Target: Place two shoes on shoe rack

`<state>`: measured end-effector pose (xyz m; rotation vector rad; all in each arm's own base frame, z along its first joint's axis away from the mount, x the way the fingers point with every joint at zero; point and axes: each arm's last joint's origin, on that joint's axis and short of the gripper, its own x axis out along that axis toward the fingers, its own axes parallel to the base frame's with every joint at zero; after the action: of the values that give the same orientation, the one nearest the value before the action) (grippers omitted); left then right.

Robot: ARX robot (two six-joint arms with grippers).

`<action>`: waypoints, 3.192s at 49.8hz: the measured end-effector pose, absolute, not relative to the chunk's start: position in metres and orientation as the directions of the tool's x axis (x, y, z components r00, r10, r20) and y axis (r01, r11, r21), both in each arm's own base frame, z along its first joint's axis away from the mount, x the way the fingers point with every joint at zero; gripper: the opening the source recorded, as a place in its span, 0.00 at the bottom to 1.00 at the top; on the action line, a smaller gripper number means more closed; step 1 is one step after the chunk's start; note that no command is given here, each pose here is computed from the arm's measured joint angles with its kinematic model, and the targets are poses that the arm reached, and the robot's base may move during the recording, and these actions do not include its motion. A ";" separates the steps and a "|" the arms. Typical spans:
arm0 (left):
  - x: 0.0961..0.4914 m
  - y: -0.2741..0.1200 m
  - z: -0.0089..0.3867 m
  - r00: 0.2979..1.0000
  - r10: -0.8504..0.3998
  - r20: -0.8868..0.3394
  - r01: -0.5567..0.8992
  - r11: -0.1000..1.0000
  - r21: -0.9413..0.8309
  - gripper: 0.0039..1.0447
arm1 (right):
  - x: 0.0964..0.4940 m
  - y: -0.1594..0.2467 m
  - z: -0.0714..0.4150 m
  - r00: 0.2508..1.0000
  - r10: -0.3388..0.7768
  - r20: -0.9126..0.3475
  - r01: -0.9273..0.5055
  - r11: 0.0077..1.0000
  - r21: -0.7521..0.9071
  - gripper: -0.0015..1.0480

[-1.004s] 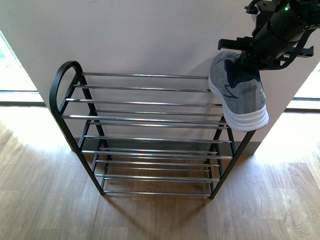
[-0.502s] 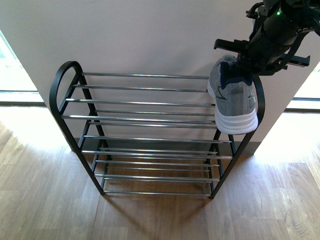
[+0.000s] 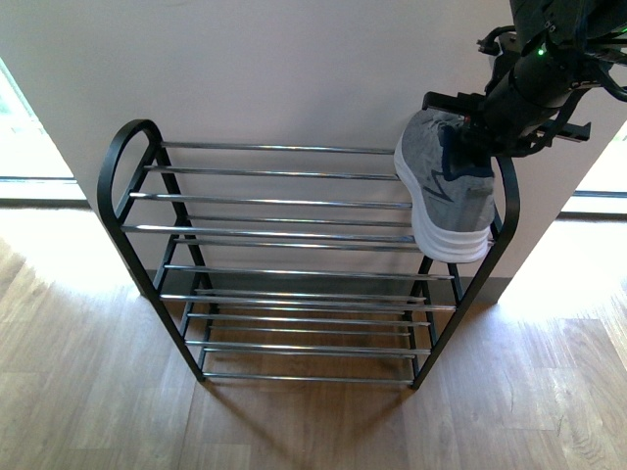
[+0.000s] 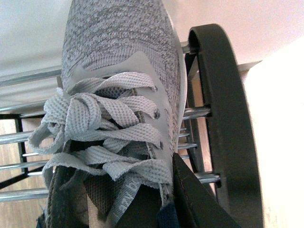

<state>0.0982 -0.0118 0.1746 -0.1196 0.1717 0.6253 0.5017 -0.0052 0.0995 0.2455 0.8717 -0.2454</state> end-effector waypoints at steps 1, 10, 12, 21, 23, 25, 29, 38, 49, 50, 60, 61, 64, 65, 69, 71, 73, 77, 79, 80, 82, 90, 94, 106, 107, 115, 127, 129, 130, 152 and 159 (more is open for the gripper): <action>0.098 -0.012 0.175 0.797 0.571 -0.196 -0.591 0.805 -0.059 0.04 | 0.502 -0.006 0.100 0.619 -0.113 -0.777 0.309 0.945 0.109 0.02; 0.098 -0.012 0.175 0.797 0.572 -0.195 -0.591 0.804 -0.059 0.04 | 0.502 -0.018 0.100 0.616 -0.115 -0.779 0.290 0.953 0.088 0.02; 0.098 -0.012 0.175 0.798 0.570 -0.196 -0.590 0.805 -0.059 0.04 | 0.502 -0.019 0.101 0.617 -0.113 -0.779 0.287 0.954 0.090 0.08; 0.098 -0.012 0.175 0.797 0.571 -0.195 -0.591 0.804 -0.059 0.04 | 0.505 -0.018 0.107 0.632 -0.082 -0.770 0.259 0.960 0.110 0.31; 0.098 -0.012 0.175 0.797 0.571 -0.195 -0.591 0.804 -0.059 0.04 | 0.505 -0.017 0.110 0.628 -0.063 -0.776 0.249 0.961 0.123 0.38; 0.098 -0.012 0.175 0.797 0.571 -0.195 -0.591 0.804 -0.059 0.04 | 0.504 -0.017 0.110 0.615 -0.045 -0.787 0.240 0.962 0.132 0.43; 0.098 -0.012 0.175 0.797 0.571 -0.196 -0.591 0.805 -0.059 0.04 | 0.499 -0.015 0.114 0.572 0.031 -0.820 0.198 0.965 0.174 0.55; 0.098 -0.012 0.175 0.798 0.570 -0.196 -0.590 0.805 -0.059 0.04 | 0.495 -0.020 0.126 0.548 0.095 -0.831 0.105 0.978 0.181 0.76; 0.098 -0.012 0.175 0.798 0.570 -0.196 -0.590 0.805 -0.059 0.04 | 0.488 -0.042 0.157 0.550 0.172 -0.817 -0.047 0.983 0.176 0.91; 0.098 -0.012 0.175 0.798 0.570 -0.196 -0.590 0.805 -0.059 0.04 | 0.487 -0.046 0.162 0.553 0.180 -0.814 -0.067 0.983 0.172 0.91; 0.098 -0.012 0.175 0.797 0.571 -0.195 -0.591 0.804 -0.059 0.04 | 0.477 -0.079 0.194 0.651 0.125 -0.749 -0.165 0.986 0.021 0.91; 0.098 -0.012 0.175 0.797 0.571 -0.196 -0.591 0.805 -0.059 0.04 | 0.474 -0.083 0.196 0.671 0.105 -0.734 -0.175 0.984 -0.019 0.91; 0.098 -0.012 0.175 0.797 0.571 -0.196 -0.591 0.805 -0.059 0.04 | 0.461 -0.095 0.205 0.734 0.074 -0.675 -0.213 0.969 -0.126 0.91; 0.098 -0.012 0.175 0.798 0.570 -0.196 -0.590 0.805 -0.059 0.04 | 0.457 -0.098 0.206 0.750 0.062 -0.659 -0.222 0.962 -0.162 0.91; 0.098 -0.012 0.175 0.797 0.571 -0.196 -0.591 0.805 -0.059 0.04 | 0.436 -0.110 0.214 0.825 0.042 -0.563 -0.231 0.935 -0.268 0.91; 0.098 -0.012 0.175 0.797 0.571 -0.196 -0.591 0.805 -0.059 0.04 | 0.427 -0.114 0.216 0.858 0.046 -0.512 -0.227 0.928 -0.297 0.91; 0.098 -0.012 0.175 0.797 0.571 -0.196 -0.591 0.805 -0.059 0.04 | 0.417 -0.115 0.217 0.887 0.054 -0.458 -0.220 0.922 -0.318 0.91; 0.098 -0.012 0.175 0.797 0.571 -0.196 -0.591 0.805 -0.059 0.04 | 0.411 -0.114 0.216 0.923 0.032 -0.384 -0.166 0.933 -0.320 0.88; 0.098 -0.012 0.175 0.798 0.570 -0.196 -0.590 0.805 -0.059 0.04 | 0.406 -0.111 0.215 0.962 -0.006 -0.273 -0.079 0.950 -0.301 0.81; 0.098 -0.012 0.175 0.797 0.571 -0.196 -0.591 0.805 -0.059 0.04 | 0.401 -0.108 0.212 0.974 -0.016 -0.225 -0.050 0.957 -0.287 0.78; 0.098 -0.012 0.175 0.797 0.571 -0.196 -0.591 0.805 -0.059 0.04 | 0.393 -0.103 0.208 0.987 -0.021 -0.161 -0.018 0.970 -0.241 0.73; 0.098 -0.012 0.175 0.797 0.571 -0.196 -0.591 0.805 -0.059 0.04 | 0.337 -0.065 0.200 1.000 -0.002 0.007 0.002 0.998 -0.067 0.45; 0.098 -0.012 0.175 0.797 0.571 -0.195 -0.591 0.804 -0.059 0.04 | 0.314 -0.053 0.199 1.000 -0.002 0.022 0.003 0.999 -0.040 0.31; 0.098 -0.012 0.175 0.797 0.571 -0.196 -0.591 0.805 -0.059 0.04 | 0.256 -0.030 0.180 1.000 -0.007 -0.016 0.007 1.000 -0.009 0.02; 0.098 -0.012 0.175 0.797 0.571 -0.196 -0.591 0.805 -0.059 0.04 | 0.250 -0.028 0.179 1.000 -0.005 -0.013 0.004 1.000 -0.009 0.02; 0.098 -0.012 0.175 0.797 0.571 -0.196 -0.591 0.805 -0.059 0.04 | 0.225 -0.019 0.176 1.000 -0.002 -0.008 0.002 1.000 -0.010 0.02; 0.098 -0.012 0.175 0.797 0.571 -0.196 -0.591 0.805 -0.059 0.04 | 0.198 -0.012 0.167 1.000 -0.003 0.002 0.003 1.000 -0.011 0.02; 0.098 -0.012 0.175 0.797 0.571 -0.196 -0.591 0.805 -0.059 0.04 | 0.193 -0.008 0.163 1.000 -0.016 -0.009 0.016 1.000 -0.011 0.02; 0.098 -0.012 0.175 0.798 0.570 -0.196 -0.590 0.805 -0.059 0.04 | 0.191 -0.006 0.162 1.000 -0.023 -0.015 0.022 1.000 -0.010 0.02; 0.098 -0.012 0.175 0.799 0.569 -0.196 -0.589 0.806 -0.060 0.04 | 0.161 -0.001 0.162 1.000 -0.004 -0.017 0.004 1.000 -0.010 0.02; 0.098 -0.012 0.175 0.797 0.571 -0.196 -0.591 0.805 -0.059 0.04 | 0.154 -0.001 0.162 1.000 -0.005 -0.015 0.004 1.000 -0.010 0.02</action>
<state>0.0982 -0.0118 0.1746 -0.1196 0.1717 0.6253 0.1540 -0.0007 0.1622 -0.0101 0.0151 -0.0045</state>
